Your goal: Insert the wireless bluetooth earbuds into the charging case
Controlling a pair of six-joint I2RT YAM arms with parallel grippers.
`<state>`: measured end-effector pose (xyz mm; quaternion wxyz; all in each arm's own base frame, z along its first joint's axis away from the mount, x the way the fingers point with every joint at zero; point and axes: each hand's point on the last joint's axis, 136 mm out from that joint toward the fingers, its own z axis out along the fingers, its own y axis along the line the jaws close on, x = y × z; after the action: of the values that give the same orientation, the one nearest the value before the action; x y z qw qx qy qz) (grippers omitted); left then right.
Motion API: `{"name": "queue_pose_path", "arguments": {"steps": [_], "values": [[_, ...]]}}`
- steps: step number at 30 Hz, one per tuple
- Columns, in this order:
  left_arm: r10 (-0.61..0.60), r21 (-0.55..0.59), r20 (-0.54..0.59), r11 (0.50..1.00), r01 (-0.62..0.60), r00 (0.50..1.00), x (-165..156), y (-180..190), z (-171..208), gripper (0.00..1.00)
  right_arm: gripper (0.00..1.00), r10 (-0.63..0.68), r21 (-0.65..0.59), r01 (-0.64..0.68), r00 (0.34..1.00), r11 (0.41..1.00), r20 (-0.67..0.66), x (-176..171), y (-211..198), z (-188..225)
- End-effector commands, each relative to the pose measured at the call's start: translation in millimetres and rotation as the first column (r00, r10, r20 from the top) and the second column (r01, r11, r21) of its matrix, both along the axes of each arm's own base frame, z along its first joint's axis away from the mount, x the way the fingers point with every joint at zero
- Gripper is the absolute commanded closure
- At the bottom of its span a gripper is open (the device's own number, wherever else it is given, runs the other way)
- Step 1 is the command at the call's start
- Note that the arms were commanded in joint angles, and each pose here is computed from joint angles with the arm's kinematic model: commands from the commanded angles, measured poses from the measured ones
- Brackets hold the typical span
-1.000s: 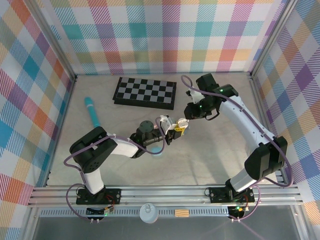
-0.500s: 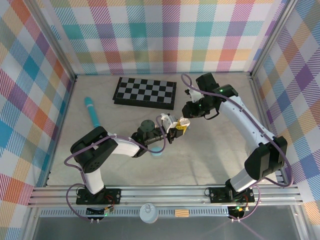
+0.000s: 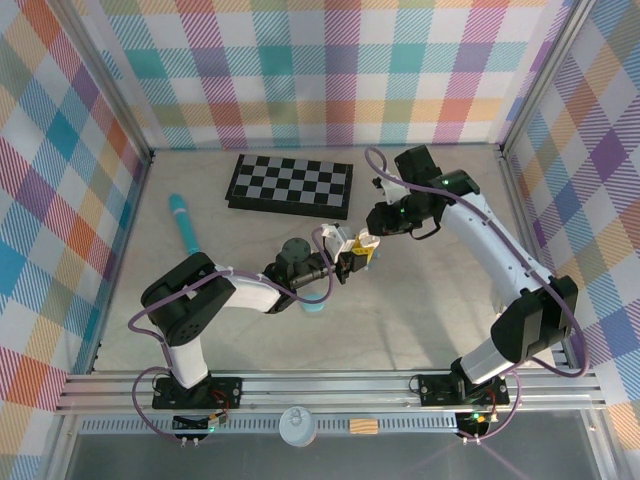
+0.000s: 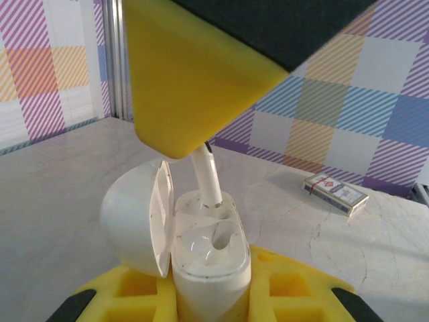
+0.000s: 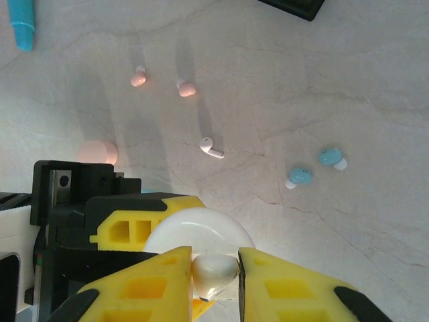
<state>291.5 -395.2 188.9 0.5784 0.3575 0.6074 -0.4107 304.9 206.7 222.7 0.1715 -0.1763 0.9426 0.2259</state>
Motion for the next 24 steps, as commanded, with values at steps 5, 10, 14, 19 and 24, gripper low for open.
{"name": "queue_pose_path", "arguments": {"steps": [5,10,14,19,24], "values": [[0.005,-0.066,0.031,0.998,-0.003,1.0,3,-5,24,1.0,0.77,-0.001,0.0,0.001,1.0,1.0,-0.022,-8,-3,-4],[0.001,-0.069,0.032,0.998,0.001,0.999,3,-5,27,1.0,0.77,0.001,-0.001,-0.001,1.0,1.0,-0.022,-7,-2,-6],[0.009,-0.068,0.029,0.998,-0.007,1.0,4,-4,26,1.0,0.77,0.006,0.013,-0.005,1.0,1.0,-0.03,-7,0,-6],[0.007,-0.069,0.03,0.998,-0.005,1.0,4,-5,26,1.0,0.58,-0.009,0.012,0.009,1.0,1.0,-0.001,-8,-4,2],[0.009,-0.071,0.039,0.997,-0.007,0.999,2,-2,27,1.0,0.48,-0.026,0.015,0.026,0.999,1.0,0.046,-9,-9,15]]}}
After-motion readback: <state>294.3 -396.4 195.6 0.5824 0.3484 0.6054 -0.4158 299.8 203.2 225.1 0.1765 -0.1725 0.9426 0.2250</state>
